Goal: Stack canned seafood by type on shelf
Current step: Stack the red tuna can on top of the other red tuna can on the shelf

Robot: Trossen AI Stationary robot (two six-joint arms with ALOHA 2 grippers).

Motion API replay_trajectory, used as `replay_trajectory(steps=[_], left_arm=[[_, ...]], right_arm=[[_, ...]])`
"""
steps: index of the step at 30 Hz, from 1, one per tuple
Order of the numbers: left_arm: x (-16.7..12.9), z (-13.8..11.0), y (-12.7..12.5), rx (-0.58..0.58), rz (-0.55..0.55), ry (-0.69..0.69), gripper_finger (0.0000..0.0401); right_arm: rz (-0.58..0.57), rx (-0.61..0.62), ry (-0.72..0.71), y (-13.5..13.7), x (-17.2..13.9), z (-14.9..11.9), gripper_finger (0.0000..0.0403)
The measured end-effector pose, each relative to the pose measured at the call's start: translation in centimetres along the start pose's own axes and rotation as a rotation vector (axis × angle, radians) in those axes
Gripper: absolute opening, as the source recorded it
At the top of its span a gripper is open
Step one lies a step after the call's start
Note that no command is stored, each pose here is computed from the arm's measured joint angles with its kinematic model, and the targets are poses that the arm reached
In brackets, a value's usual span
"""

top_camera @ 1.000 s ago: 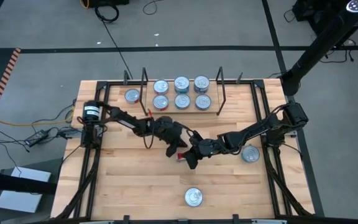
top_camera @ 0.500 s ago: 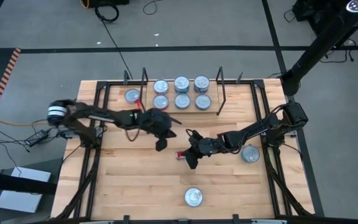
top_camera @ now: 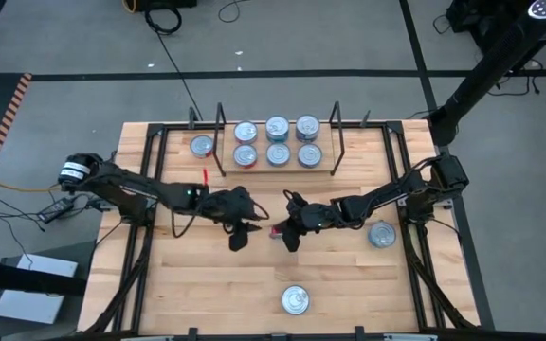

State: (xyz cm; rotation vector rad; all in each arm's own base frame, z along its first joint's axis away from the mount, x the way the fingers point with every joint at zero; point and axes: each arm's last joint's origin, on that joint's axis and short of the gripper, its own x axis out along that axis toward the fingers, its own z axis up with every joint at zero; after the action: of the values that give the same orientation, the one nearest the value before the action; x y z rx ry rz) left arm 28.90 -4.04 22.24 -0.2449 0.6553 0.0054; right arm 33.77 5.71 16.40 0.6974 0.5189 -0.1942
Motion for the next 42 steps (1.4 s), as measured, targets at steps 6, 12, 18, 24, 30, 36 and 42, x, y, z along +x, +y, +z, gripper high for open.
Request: replay_trajectory(steps=[6, 12, 18, 24, 30, 36, 42], left_arm=[[1.0, -0.2, -0.7, 0.042, 0.013, -0.032, 0.0217], [2.4, 0.8, -1.1, 0.093, 0.025, -0.036, 0.0265], [4.8, 1.8, -1.6, 0.124, 0.045, -0.021, 0.0289], [7.4, 2.2, -1.9, 0.163, 0.061, 0.037, 0.0294], [8.9, 2.6, -2.1, 0.243, 0.066, 0.081, 0.0294], [9.9, 2.9, -2.2, 0.284, 0.077, 0.105, 0.0294], [9.9, 3.5, -2.1, 0.284, 0.095, 0.094, 0.0294]], right_arm=[[0.04, 0.003, -0.014, 0.5, -0.6, 0.5, 0.0012], [0.081, -0.029, 0.004, 2.3, -3.9, 1.4, 0.001], [0.037, -0.064, 0.069, 3.1, -8.5, 1.6, 0.001], [-0.03, -0.081, 0.078, 3.2, -11.6, 1.4, 0.001], [-0.063, -0.093, 0.078, 3.2, -12.3, 1.2, 0.001], [-0.085, -0.102, 0.093, 3.1, -12.2, 0.8, 0.0011], [-0.088, -0.103, 0.086, 3.1, -12.2, 0.8, 0.0011]])
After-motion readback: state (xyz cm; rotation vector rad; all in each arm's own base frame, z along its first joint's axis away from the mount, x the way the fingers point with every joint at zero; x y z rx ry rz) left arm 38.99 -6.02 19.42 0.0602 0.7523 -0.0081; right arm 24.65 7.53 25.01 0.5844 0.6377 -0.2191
